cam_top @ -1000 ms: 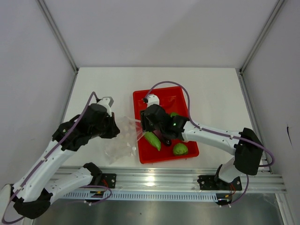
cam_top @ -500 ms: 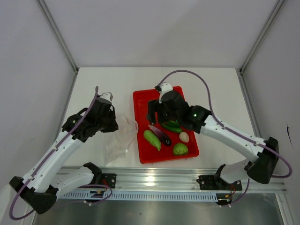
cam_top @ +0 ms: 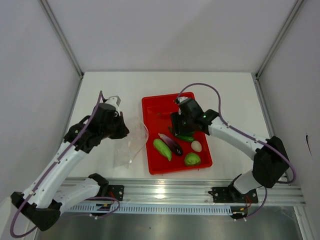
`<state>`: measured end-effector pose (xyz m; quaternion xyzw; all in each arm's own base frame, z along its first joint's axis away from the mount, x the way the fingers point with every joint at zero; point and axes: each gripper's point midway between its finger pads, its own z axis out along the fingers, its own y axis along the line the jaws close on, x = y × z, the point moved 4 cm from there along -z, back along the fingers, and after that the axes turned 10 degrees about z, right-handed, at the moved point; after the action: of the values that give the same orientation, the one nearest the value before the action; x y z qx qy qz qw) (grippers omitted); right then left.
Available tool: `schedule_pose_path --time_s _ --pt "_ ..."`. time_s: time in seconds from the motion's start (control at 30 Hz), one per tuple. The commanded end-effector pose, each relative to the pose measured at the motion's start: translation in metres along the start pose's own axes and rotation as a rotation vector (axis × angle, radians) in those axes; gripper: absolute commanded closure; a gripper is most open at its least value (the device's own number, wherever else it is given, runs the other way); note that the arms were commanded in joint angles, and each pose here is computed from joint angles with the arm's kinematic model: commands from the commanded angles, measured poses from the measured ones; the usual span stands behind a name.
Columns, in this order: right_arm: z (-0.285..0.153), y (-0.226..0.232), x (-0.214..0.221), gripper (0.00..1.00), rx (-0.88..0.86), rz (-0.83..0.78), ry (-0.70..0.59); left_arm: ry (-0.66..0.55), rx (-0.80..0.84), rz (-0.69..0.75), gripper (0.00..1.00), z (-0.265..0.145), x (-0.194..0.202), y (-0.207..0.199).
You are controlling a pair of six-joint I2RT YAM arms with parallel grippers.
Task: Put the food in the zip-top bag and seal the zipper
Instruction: Pick up the fake vegetable from the bin.
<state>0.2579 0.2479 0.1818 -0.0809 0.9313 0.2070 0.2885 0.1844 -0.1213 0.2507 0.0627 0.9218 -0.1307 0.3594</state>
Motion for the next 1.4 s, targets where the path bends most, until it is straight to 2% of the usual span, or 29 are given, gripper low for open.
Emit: schedule_pose_path --time_s 0.0,0.17,0.23,0.4,0.9,0.97,1.13,1.37 --pt "0.016 0.002 0.012 0.37 -0.031 -0.039 0.047 -0.050 0.085 -0.013 0.99 -0.006 -0.003 -0.009" --pt "0.039 0.005 0.022 0.40 -0.051 -0.039 0.109 -0.034 0.085 -0.010 0.99 -0.005 0.002 -0.007" --pt "0.052 0.004 0.031 0.45 -0.044 -0.062 0.143 -0.044 0.089 -0.008 0.99 -0.007 0.002 -0.007" --pt "0.074 0.000 0.043 0.46 0.000 -0.135 0.162 -0.059 0.097 -0.006 0.99 -0.007 0.001 -0.007" --pt "0.096 0.007 0.072 0.41 -0.023 -0.190 0.247 -0.043 0.115 -0.006 0.99 -0.002 0.001 -0.009" --pt "0.096 0.003 0.069 0.46 0.003 -0.186 0.225 -0.033 0.115 -0.010 1.00 0.000 0.003 -0.008" --pt "0.074 0.011 0.033 0.75 0.020 -0.166 0.077 -0.025 0.109 -0.042 0.99 0.001 0.000 -0.009" --pt "0.006 0.030 -0.016 0.78 -0.002 -0.114 -0.095 -0.011 0.125 -0.082 0.99 0.006 -0.009 -0.015"
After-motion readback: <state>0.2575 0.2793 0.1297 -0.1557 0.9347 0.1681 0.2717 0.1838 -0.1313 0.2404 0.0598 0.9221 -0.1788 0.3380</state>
